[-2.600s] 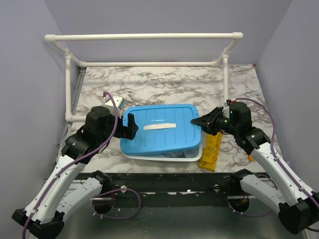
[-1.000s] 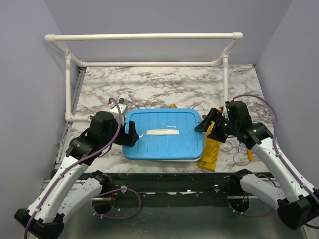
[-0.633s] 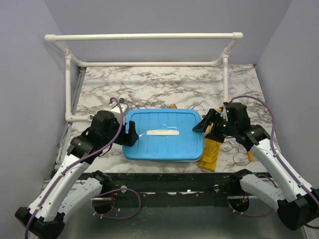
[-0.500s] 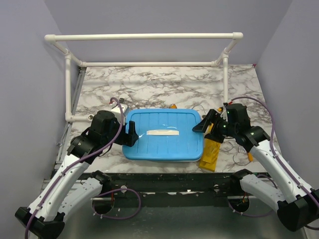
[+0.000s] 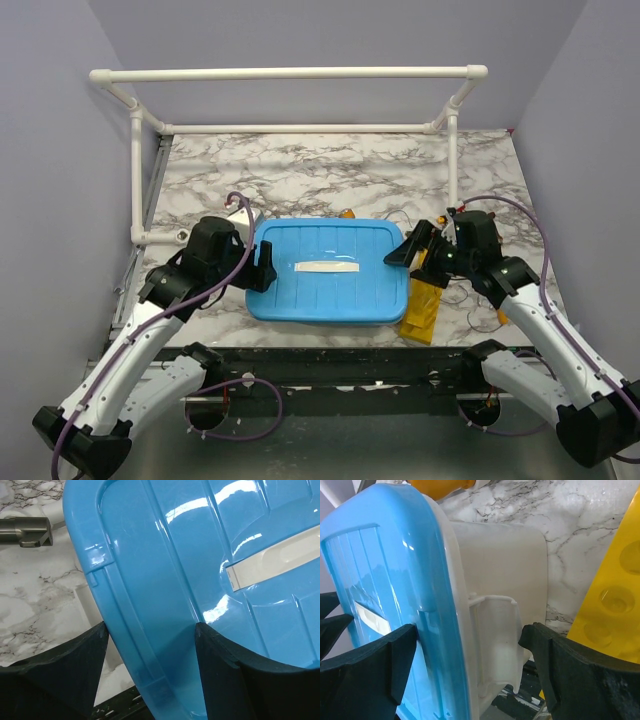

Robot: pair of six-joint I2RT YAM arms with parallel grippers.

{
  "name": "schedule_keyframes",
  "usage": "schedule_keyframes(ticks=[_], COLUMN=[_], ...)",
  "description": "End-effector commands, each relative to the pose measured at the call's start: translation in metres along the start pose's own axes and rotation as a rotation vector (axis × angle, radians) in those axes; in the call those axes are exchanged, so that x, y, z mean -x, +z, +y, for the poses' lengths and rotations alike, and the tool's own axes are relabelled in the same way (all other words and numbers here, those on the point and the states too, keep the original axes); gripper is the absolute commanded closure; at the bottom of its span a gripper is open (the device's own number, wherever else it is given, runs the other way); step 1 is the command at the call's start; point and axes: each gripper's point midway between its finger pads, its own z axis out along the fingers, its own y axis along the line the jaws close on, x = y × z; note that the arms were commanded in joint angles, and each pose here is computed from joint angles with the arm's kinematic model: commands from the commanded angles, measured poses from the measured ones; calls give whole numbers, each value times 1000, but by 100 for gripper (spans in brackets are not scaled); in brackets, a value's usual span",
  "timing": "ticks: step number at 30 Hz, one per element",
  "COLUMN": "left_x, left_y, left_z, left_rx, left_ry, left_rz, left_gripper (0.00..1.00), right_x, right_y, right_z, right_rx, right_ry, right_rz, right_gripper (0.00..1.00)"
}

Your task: Organize the chemistry lab equipment

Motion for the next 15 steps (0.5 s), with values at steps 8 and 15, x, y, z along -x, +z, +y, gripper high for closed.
schedule_keyframes(ticks=[8,15], left_x=[6,7], left_y=[4,5], left_z=[-1,0], left_rx=[-8,-5], left_ry=[42,43], left_rz=[8,12], left_gripper=[33,33], right_x=[-37,-31], right_y=[18,12], right_z=[-20,-19], right_rx=[10,-17], right_ry=[49,38], right_rz=[135,112], right_gripper=[1,22])
